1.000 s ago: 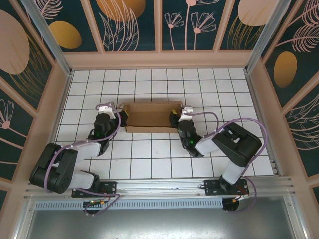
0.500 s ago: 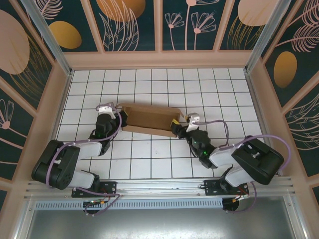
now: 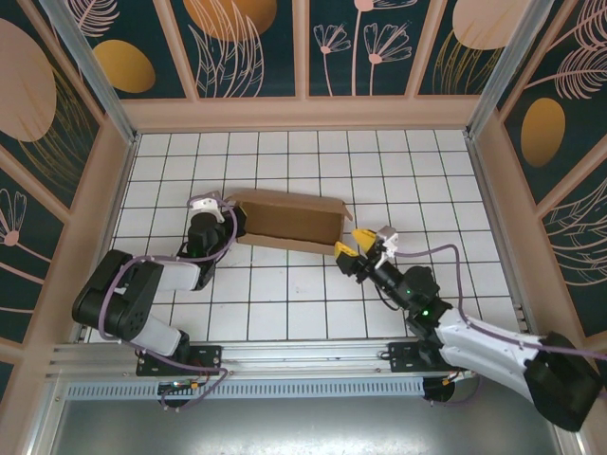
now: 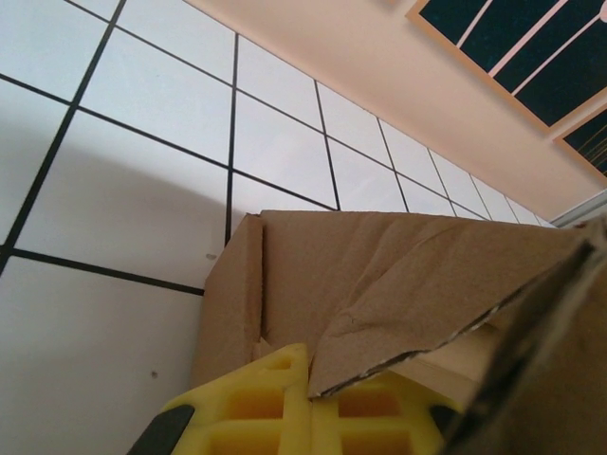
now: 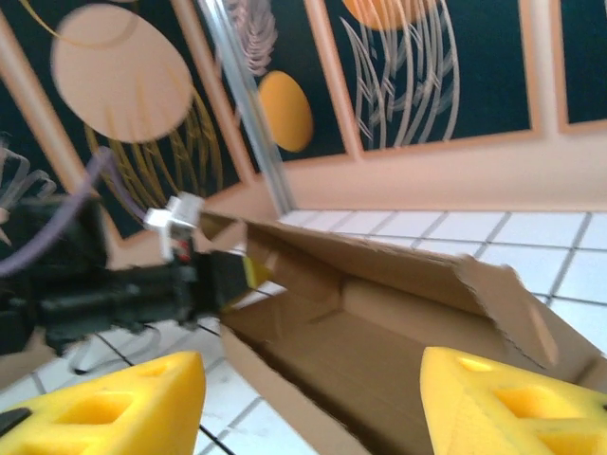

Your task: Fold the paper box

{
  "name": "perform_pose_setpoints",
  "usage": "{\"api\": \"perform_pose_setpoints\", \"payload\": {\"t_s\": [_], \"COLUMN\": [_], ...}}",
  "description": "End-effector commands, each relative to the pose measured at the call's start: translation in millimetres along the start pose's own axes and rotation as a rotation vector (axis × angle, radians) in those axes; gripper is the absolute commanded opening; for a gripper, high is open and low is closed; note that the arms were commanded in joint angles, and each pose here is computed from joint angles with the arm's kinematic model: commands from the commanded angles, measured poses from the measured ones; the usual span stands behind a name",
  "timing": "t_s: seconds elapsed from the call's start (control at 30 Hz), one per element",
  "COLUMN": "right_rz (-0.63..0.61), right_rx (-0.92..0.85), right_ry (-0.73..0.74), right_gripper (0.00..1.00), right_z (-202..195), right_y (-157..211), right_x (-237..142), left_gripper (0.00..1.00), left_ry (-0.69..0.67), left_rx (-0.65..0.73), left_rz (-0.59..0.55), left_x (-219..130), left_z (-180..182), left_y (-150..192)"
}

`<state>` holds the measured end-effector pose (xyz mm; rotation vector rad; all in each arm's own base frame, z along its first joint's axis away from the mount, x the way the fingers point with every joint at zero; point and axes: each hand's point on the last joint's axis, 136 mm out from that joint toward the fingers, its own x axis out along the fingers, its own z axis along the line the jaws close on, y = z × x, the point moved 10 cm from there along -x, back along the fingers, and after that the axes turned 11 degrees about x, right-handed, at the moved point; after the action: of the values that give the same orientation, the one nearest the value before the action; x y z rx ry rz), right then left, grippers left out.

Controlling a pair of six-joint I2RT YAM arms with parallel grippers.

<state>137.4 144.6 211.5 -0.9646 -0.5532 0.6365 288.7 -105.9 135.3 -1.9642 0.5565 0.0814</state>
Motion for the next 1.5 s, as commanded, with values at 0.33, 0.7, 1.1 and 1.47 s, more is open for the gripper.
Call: {"api": "perform_pose_setpoints", "payload": {"t_s": [0.33, 0.7, 1.1, 1.47], "right_rz": [0.083, 0.325, 0.296, 0.367], "right_rx": [-0.003, 0.249, 0.193, 0.235], "right_ry": [0.212, 0.436, 0.507, 0.61], "right_gripper": [0.31, 0.21, 0.29, 0.44], "right_z": [23.0, -46.6, -65.5, -91.7], "right_y": [-78.0, -79.9, -89.9, -72.1], "right_x": [51.7, 131.7, 139.1, 127.9], "left_gripper": [0.0, 0.4, 0.34, 0.43], "left_ry": [0.052, 0.052, -0.246, -0.296], "left_rx": [-0.002, -0.042, -0.102, 0.113], "left_rz": [0.033, 0.084, 0.095, -0.134], "left_x": [27.5, 10.6, -68.0, -97.8], "left_z": [-9.4, -10.9, 8.4, -36.2], "left_y": [14.7, 15.2, 11.0, -99.5]}}
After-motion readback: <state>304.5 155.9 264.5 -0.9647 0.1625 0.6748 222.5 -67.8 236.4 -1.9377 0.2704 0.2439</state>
